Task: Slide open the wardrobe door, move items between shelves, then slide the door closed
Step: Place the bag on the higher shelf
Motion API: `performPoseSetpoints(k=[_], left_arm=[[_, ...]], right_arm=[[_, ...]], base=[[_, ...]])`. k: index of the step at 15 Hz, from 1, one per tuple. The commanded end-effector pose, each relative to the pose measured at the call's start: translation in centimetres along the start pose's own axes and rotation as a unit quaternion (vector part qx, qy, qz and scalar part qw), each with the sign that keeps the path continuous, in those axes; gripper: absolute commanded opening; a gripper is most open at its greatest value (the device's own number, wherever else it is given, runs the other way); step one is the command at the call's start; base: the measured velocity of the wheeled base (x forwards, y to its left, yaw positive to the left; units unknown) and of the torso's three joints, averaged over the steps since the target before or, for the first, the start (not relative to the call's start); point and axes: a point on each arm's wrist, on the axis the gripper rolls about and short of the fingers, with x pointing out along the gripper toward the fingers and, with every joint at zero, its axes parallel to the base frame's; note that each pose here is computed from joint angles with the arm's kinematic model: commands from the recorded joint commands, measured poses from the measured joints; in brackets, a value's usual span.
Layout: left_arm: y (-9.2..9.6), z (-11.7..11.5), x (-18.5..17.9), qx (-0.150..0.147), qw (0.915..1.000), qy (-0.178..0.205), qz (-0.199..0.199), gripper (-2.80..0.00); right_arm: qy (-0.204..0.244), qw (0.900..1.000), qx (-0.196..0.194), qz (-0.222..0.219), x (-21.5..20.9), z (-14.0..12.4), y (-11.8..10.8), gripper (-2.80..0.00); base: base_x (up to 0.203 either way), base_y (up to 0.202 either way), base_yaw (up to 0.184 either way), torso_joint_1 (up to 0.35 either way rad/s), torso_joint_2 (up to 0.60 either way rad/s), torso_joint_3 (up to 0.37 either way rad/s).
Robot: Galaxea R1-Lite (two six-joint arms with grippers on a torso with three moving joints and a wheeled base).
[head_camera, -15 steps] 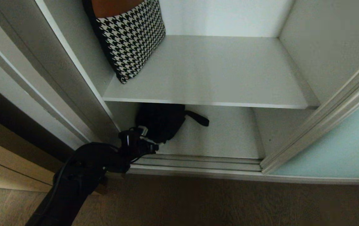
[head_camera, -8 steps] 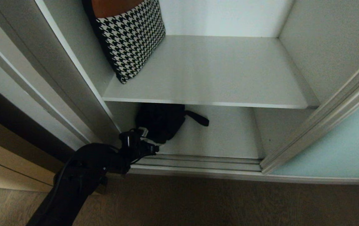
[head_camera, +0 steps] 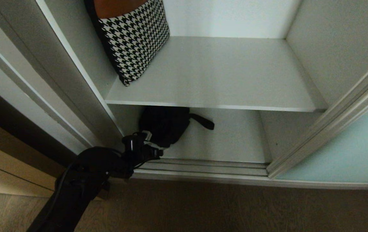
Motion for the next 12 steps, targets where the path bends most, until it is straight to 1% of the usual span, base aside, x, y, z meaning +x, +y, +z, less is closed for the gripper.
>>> performPoseSetpoints(k=[1, 4, 7, 10, 12], left_arm=[[0.0, 0.29, -0.04, 0.001, 1.0, -0.004, -0.001, 0.0], [-0.11, 0.43, -0.13, 0.002, 1.0, 0.008, -0.001, 0.0], [-0.21, 0.53, -0.34, 0.005, 0.9999, 0.012, -0.004, 0.0], [-0.3, 0.66, -0.44, 0.04, 0.9988, 0.027, -0.005, 0.0], [-0.39, 0.85, -0.43, 0.048, 0.9985, 0.025, -0.012, 0.0]], right_arm=[[-0.001, 1.0, -0.001, 0.0, 0.0, 0.01, 0.0, -2.8], [0.0, 1.0, -0.001, 0.0, 0.0, 0.0, 0.0, -2.8], [0.0, 1.0, -0.001, 0.0, 0.0, 0.0, 0.0, -2.8], [0.0, 1.0, 0.0, 0.0, 0.0, -0.01, 0.0, -2.8], [0.0, 1.0, -0.001, 0.0, 0.0, 0.0, 0.0, -2.8]], base=[[0.0, 0.0, 0.0, 0.0, 0.0, 0.0], [0.182, 0.0, 0.0, 0.002, 0.0, 0.002], [0.175, 0.0, 0.002, 0.004, 0.0, 0.001], [0.0, 0.0, 0.0, 0.0, 0.0, 0.0], [0.0, 0.0, 0.0, 0.0, 0.0, 0.0]])
